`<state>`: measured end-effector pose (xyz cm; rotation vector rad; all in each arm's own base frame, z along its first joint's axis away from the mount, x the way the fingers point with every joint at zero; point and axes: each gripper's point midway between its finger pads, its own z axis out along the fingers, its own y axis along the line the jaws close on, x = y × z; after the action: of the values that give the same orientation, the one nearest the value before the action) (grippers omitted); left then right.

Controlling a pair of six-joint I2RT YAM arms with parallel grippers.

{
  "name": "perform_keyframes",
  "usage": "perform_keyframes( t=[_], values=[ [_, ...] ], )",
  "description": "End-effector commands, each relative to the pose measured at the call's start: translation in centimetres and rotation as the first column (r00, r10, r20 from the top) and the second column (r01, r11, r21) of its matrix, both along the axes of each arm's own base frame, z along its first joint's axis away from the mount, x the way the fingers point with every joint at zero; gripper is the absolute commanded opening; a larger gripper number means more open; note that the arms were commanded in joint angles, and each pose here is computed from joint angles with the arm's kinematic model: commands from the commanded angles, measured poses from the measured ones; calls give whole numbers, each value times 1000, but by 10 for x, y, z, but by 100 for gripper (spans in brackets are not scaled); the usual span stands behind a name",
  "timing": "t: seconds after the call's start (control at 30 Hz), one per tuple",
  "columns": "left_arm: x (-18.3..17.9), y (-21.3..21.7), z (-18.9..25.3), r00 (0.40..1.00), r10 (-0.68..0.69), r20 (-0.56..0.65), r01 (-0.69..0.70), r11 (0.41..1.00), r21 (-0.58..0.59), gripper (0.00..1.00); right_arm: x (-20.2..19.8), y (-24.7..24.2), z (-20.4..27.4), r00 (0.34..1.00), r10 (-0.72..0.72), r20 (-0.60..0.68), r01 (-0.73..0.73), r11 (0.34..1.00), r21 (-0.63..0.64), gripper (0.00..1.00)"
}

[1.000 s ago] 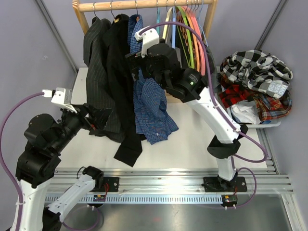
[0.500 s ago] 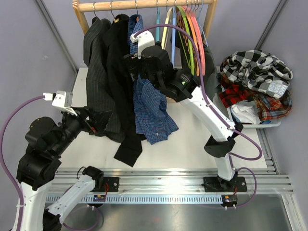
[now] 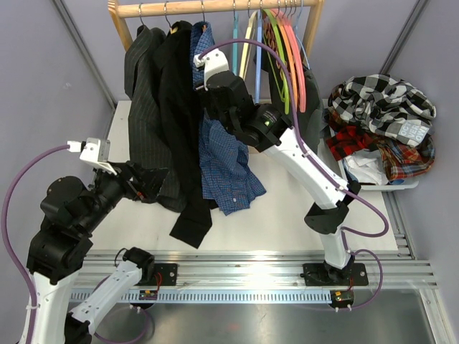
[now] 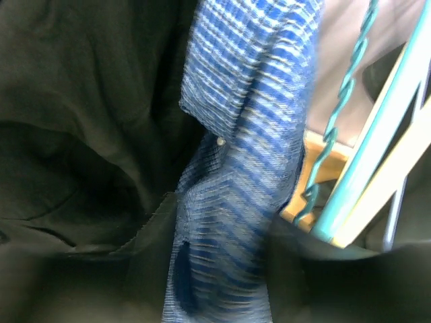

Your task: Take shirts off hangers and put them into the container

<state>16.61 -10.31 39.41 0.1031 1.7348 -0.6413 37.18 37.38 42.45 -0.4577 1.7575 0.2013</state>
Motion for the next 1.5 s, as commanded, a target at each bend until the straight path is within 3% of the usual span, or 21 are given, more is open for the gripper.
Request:
perform_keyframes(
  t=[0.0,0.03,0.07,0.1,0.4,0.63,0.8,0.97,1.2,1.3,1.47],
  values=[
    [-5,-3,14,998,-25,52,26,999,-36,99,1,-15,29,997,-57,47,53,996,76,41],
    [-5,-3,13,998,-25,51,27,999,-34,99,2,-17,31,997,-63,50,59,995,80,30],
    [-5,-3,13,998,-25,49,26,999,-35,99,2,-19,34,996,-76,55,72,994,83,9],
    [-5,-3,12,999,-26,48,28,999,-34,99,2,-23,39,994,-86,64,80,992,94,0],
    [-7,-5,6,999,-36,38,37,998,-43,99,-5,-41,78,983,-103,154,82,987,136,0],
    [-8,-5,4,999,-32,36,34,998,-47,99,-22,-87,191,887,-233,399,88,933,349,0],
    [-6,-4,4,999,-25,32,27,998,-53,99,-28,-106,220,841,-288,458,107,918,382,0],
    [-3,-4,1,1000,-16,22,17,998,-53,99,-39,-114,198,883,-244,402,99,932,349,0],
    [5,-12,-1,999,-32,13,33,996,-79,99,-91,-145,165,952,-104,288,-1,940,342,0],
    [7,-19,1,998,-59,18,60,993,-105,99,-126,-151,140,975,33,221,-104,942,319,0],
    [0,-36,22,984,-158,82,169,974,-150,99,-185,-130,79,937,348,29,-340,891,300,0]
  ],
)
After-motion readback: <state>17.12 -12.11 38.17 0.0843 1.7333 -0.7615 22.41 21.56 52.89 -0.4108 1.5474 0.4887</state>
